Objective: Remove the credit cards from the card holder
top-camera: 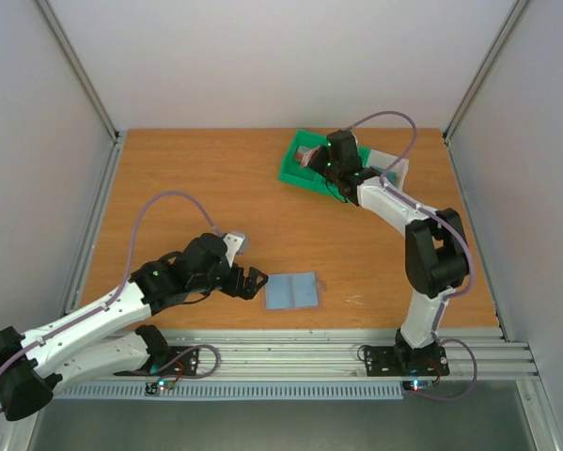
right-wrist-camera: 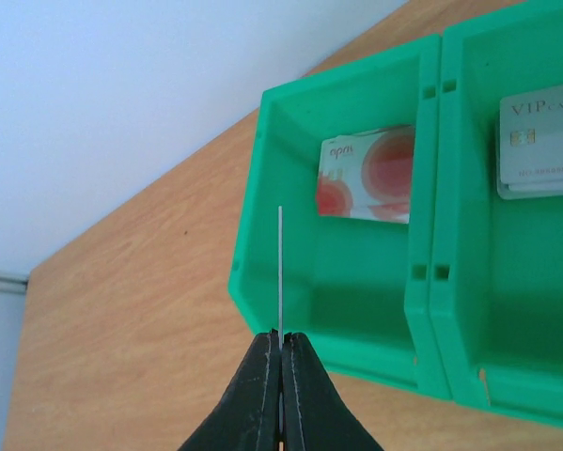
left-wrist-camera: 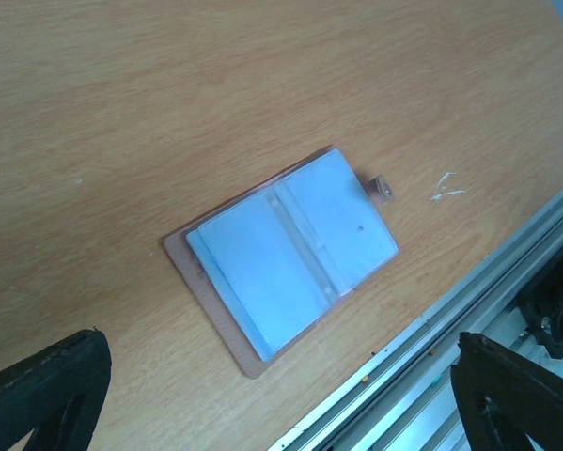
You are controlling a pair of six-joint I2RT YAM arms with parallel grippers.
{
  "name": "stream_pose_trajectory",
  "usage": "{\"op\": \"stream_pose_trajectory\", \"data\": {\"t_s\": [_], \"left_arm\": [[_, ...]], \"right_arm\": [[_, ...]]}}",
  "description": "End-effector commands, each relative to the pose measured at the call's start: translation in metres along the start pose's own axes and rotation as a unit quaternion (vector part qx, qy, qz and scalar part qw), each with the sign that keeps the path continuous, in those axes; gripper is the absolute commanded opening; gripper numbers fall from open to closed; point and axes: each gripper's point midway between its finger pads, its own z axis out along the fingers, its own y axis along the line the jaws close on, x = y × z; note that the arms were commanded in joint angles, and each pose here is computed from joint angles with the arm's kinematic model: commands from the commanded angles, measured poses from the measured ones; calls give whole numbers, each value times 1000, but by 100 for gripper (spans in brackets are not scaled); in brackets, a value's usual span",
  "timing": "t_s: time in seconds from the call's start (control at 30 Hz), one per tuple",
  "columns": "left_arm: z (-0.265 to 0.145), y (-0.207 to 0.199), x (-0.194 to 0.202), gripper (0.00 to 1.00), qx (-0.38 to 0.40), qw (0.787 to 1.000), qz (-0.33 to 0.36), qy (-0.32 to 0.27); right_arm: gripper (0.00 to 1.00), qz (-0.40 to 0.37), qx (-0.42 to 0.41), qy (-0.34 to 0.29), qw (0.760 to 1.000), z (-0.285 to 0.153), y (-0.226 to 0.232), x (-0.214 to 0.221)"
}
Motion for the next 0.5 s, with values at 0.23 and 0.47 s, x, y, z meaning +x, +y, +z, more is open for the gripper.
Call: {"op": "stream_pose_trajectory", "data": {"t_s": [0.23, 0.47], "left_arm": [[-2, -8, -3, 99, 23, 1000, 4, -11], [-4, -10, -1, 99, 32, 999, -5, -8]], "right_arm": [[1, 9, 6, -8, 1000, 63, 0, -29], [1, 25, 41, 0, 999, 90, -14, -24]]}}
